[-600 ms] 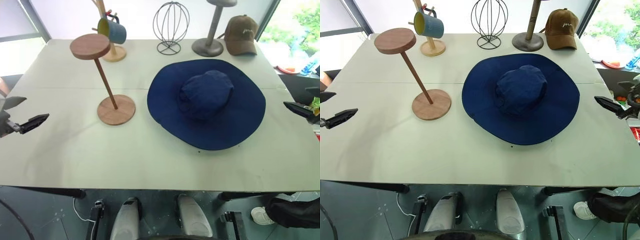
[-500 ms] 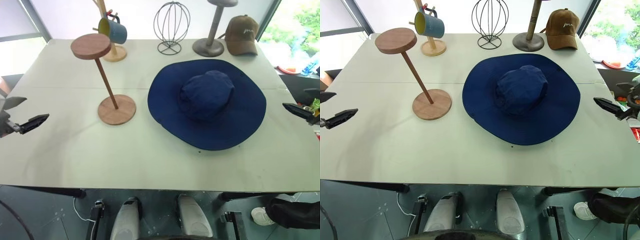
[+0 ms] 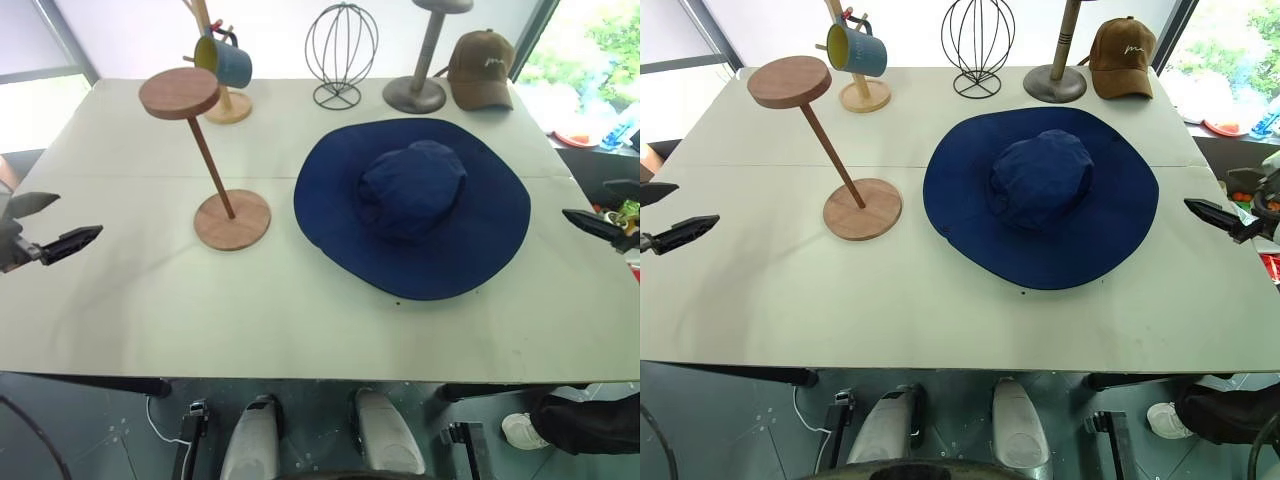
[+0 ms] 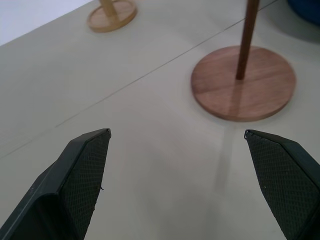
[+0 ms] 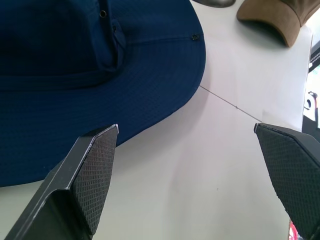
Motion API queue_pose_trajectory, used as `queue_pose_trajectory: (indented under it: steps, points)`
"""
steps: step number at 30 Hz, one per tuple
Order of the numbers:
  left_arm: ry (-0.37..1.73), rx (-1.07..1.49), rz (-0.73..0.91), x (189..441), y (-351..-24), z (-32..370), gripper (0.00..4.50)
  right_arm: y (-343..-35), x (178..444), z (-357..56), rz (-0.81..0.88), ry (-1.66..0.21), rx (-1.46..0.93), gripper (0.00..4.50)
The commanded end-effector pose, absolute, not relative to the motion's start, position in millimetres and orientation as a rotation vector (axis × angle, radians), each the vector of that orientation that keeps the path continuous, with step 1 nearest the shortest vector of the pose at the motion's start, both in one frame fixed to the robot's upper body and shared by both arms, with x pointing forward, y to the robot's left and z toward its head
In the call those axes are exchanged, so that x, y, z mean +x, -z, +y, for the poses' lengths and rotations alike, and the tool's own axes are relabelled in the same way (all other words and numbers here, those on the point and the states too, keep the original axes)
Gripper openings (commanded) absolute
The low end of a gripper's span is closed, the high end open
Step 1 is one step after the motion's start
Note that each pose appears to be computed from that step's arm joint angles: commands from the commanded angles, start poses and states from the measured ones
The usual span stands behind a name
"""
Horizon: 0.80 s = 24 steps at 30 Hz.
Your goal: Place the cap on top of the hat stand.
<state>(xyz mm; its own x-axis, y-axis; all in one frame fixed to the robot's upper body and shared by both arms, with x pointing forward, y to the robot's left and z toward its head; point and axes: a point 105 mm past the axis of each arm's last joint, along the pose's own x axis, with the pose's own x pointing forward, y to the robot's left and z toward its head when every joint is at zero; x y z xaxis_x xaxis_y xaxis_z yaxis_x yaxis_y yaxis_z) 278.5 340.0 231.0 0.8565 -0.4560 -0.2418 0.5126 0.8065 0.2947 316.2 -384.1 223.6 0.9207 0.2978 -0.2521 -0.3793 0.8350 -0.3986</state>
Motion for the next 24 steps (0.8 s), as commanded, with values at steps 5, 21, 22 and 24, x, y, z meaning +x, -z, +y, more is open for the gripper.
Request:
queue_pose_trajectory:
  steps: [5,21,22,24]
  points:
    - [1.000,0.256,0.150,248.7,-285.8,256.1,4.50,-275.4,300.5,-306.6,0.051,-0.612,-0.756,4.46]
    - [1.432,0.413,0.315,236.3,-273.3,202.0,4.50,-171.4,244.1,-172.0,0.104,-0.859,-0.940,4.46]
    - [1.442,0.416,0.322,237.7,-272.3,201.0,4.50,-163.6,243.4,-169.7,0.113,-0.861,-0.938,4.46]
    - [1.461,0.421,0.328,239.8,-270.5,198.6,4.50,-147.7,243.3,-166.6,0.133,-0.853,-0.968,4.46]
